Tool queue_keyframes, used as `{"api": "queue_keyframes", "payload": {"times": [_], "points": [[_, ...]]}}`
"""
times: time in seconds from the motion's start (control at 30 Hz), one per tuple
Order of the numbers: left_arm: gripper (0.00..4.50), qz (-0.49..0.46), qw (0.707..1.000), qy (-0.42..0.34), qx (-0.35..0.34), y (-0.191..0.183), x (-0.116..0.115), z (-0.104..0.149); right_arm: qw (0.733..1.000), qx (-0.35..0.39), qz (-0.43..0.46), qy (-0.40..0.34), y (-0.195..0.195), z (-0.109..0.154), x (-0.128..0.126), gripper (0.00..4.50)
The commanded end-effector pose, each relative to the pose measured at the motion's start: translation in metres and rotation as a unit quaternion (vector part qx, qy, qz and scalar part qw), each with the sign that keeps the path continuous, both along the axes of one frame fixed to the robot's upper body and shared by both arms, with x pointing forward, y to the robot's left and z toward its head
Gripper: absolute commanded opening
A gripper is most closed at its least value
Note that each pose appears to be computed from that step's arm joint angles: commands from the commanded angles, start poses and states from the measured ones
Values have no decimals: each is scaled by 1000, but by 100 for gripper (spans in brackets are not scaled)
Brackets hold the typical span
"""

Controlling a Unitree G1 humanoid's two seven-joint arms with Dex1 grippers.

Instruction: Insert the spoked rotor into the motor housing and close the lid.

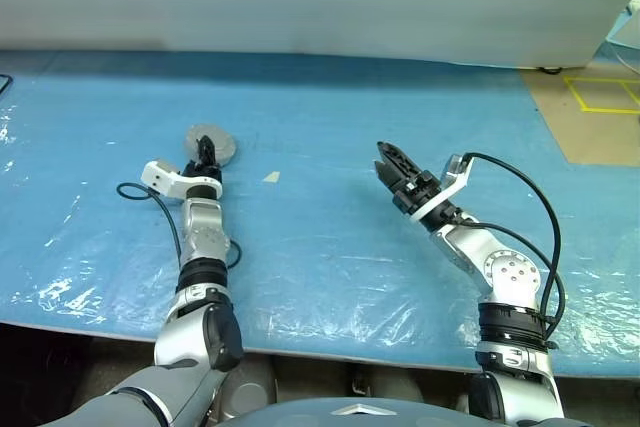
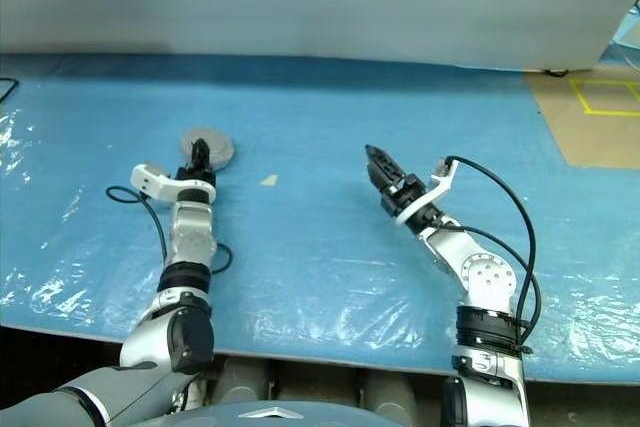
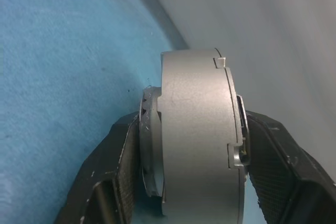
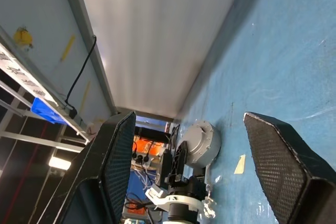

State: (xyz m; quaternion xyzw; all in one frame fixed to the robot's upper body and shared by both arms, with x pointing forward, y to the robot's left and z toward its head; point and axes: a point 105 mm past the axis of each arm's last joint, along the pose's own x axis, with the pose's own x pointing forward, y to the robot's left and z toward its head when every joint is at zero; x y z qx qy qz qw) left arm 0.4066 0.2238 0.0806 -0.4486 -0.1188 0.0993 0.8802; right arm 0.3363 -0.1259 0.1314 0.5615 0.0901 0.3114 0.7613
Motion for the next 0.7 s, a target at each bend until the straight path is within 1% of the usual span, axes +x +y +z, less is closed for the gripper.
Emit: {"api": "queue_keyframes", "payload": {"times": [0.03,0.1,0.17,0.23,0.3,0.33,0.4,0.43,0.5,0.57,0.6,0.67,0.7], "points": [[382,75,996,33,44,34,-13,-7,1000,-2,9,-23,3,10,-1,347],[442,112,988,67,78,46,-16,-10,1000,-5,10,-24,3,9,-1,347],[447,145,981,87,100,58,-20,-11,1000,-13,10,-24,3,8,-2,347],[447,153,973,83,152,62,-20,-2,998,-62,-2,-30,4,2,-1,347],[447,136,969,54,197,54,-16,14,991,-128,-19,-43,6,-4,3,347],[447,111,967,27,226,44,-12,26,983,-173,-38,-56,5,-7,7,347],[447,55,959,-41,276,21,-9,50,965,-235,-68,-90,5,-6,12,347],[447,22,951,-74,301,8,-10,60,958,-255,-78,-108,5,-3,14,347],[447,-54,922,-131,360,-21,-16,73,935,-308,-85,-151,9,-1,15,347],[447,-124,898,-168,388,-44,-25,78,912,-355,-72,-191,15,-2,12,347],[447,-165,879,-184,408,-55,-32,77,898,-379,-60,-213,19,-5,9,347],[447,-247,845,-203,428,-73,-46,69,869,-424,-38,-251,23,-11,3,347],[447,-280,833,-205,432,-79,-52,64,860,-436,-29,-263,24,-13,1,347]]}}
